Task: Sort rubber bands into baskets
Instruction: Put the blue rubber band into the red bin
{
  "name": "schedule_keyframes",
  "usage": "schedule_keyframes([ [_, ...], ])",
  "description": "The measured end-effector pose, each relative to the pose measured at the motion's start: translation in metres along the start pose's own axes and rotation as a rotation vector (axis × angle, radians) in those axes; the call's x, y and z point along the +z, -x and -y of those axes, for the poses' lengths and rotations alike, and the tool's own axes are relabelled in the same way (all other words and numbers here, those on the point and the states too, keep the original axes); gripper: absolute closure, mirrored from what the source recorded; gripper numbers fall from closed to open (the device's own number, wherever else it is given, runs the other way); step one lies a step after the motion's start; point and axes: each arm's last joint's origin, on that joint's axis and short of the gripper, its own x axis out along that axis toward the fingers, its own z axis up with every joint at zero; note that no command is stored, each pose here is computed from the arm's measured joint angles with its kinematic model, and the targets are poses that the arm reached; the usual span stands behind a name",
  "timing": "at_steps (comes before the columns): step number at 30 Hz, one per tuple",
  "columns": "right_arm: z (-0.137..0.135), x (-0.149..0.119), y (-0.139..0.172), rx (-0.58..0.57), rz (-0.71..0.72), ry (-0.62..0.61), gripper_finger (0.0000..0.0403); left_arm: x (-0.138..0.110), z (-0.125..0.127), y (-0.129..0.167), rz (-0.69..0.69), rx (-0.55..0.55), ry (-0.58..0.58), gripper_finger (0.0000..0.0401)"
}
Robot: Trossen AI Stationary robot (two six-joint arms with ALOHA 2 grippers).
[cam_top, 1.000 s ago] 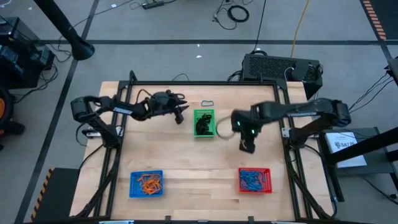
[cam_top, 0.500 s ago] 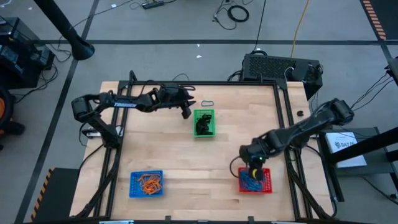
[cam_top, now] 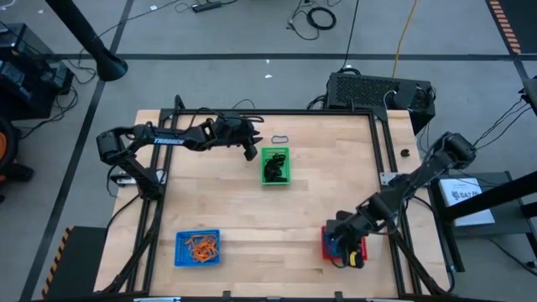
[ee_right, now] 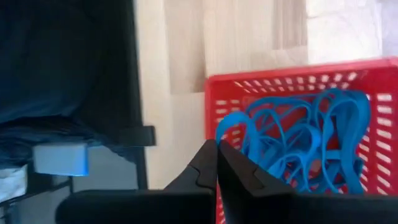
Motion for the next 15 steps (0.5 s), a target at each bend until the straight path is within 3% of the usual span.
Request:
schedule_keyframes([
  [15, 0.020, -0.008, 0.000, -0.256, -0.040, -0.059, 0.0402, -0.003, 0.011, 0.000, -0.034, -0.032, 0.008, 0.0279],
])
